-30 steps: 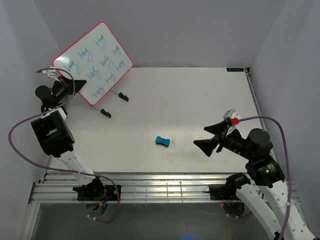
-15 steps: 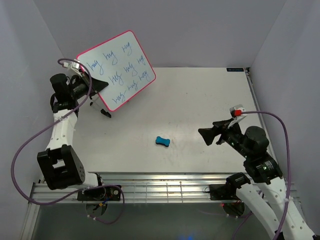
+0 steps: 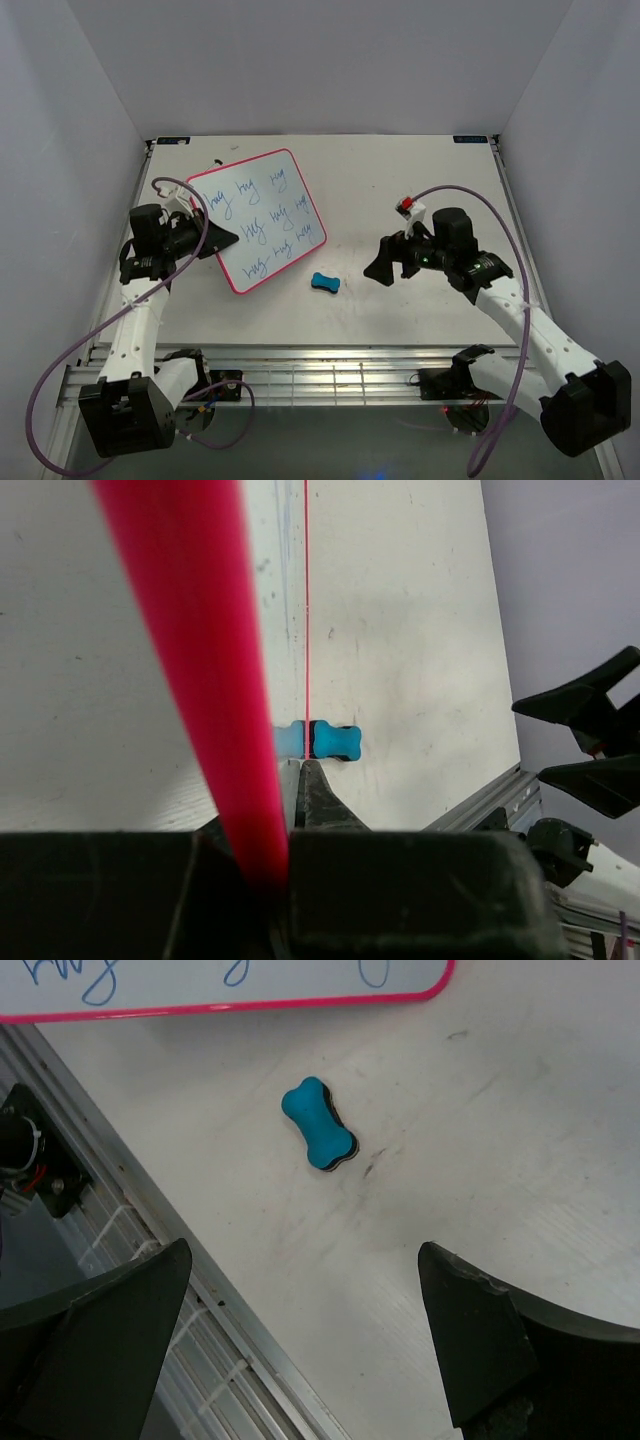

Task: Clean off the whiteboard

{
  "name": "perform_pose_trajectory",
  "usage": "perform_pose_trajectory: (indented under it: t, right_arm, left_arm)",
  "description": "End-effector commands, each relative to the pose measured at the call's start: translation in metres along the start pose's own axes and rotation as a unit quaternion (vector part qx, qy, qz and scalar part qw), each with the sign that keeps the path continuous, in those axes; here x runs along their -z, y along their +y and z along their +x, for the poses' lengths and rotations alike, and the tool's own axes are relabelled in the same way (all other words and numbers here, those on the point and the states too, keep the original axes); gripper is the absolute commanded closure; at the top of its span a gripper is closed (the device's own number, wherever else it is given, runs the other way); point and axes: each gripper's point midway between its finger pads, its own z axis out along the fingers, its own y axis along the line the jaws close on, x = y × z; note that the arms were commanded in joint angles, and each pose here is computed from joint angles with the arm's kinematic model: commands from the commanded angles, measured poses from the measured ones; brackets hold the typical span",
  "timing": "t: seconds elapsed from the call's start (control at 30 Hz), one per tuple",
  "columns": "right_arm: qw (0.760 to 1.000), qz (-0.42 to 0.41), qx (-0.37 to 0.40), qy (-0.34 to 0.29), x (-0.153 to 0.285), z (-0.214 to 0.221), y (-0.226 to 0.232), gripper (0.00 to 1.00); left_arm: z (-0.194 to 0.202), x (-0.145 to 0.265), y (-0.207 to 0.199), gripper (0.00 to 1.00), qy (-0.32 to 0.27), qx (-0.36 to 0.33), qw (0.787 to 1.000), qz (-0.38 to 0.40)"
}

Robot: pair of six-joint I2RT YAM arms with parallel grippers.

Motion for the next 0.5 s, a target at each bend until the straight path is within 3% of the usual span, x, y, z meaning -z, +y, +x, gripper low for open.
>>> perform_pose_trajectory:
  t: [0.0,0.03,0.2,0.47]
  right_arm:
    - [0.997,-0.067,0.036,0.034,-0.021,0.005,0.019,0.00]
    - [0.997,-0.043,0.034,0.057,-0.026,0.012,0.011,0.04]
    - [0.987,-0.027,0.083,0.135,-0.062,0.036,0.017,0.06]
    - [0.968,-0.028,0.184,0.168,-0.115,0.043,0.017,0.06]
  left_arm:
    - [0.012,0.001,-0.007,1.00,0.021,-0.034,0.999,0.014]
    - [0.012,0.001,-0.008,1.00,0.026,-0.032,0.999,0.015]
    - [0.013,0.003,0.004,1.00,0.034,-0.020,0.998,-0.040]
    - [0.009,0.014,-0.003,1.00,0.022,-0.042,0.997,-0.053]
